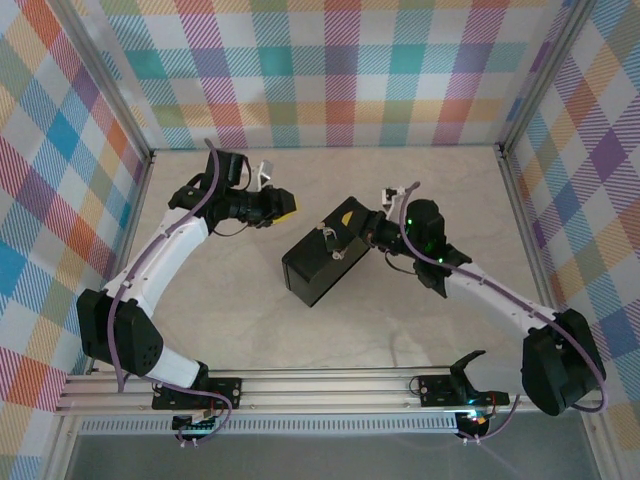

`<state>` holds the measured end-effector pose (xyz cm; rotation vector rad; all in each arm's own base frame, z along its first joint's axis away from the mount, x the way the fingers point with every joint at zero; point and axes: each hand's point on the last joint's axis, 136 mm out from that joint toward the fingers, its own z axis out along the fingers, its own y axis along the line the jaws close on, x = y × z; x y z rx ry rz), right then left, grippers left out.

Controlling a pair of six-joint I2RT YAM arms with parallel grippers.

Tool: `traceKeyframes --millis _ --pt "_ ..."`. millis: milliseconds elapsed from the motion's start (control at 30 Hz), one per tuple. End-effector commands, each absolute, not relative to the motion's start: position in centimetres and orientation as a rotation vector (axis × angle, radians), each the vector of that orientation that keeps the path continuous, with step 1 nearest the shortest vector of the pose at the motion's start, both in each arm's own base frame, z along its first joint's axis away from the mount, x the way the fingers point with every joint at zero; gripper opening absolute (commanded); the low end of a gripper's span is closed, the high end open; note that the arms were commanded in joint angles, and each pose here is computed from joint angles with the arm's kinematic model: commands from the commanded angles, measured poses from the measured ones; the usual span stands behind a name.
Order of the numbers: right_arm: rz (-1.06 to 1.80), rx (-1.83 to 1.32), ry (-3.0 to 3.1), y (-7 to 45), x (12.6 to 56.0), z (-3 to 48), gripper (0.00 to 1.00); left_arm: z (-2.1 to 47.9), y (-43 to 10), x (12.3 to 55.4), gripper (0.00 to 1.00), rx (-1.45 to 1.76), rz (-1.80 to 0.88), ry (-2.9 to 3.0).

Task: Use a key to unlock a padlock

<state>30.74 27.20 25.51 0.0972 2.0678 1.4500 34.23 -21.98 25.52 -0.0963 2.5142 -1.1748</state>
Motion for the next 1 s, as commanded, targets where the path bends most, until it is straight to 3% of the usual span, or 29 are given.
traceKeyframes --millis 0,267,500,800,967 --pt "1.268 -0.171 2.224 26.8 28.5 24.4 0.22 23.6 -19.8 32.9 0.32 -0.136 -1.014 2.604" --pt "0.988 -0.369 2.378 27.3 26.6 23.0 0.45 21.8 -19.4 32.2 0.43 -0.131 -0.936 2.632" --pt "0.693 -0.506 2.456 28.1 26.3 21.9 0.52 20.3 -19.9 31.0 0.45 -0.078 -0.895 2.660" --pt "0.407 -0.636 2.468 29.2 27.5 21.0 0.52 19.5 -20.6 30.3 0.46 -0.046 -0.881 2.666" --pt "0.294 -0.677 2.494 29.3 28.1 20.2 0.46 18.6 -20.5 30.1 0.46 -0.052 -0.870 2.680"
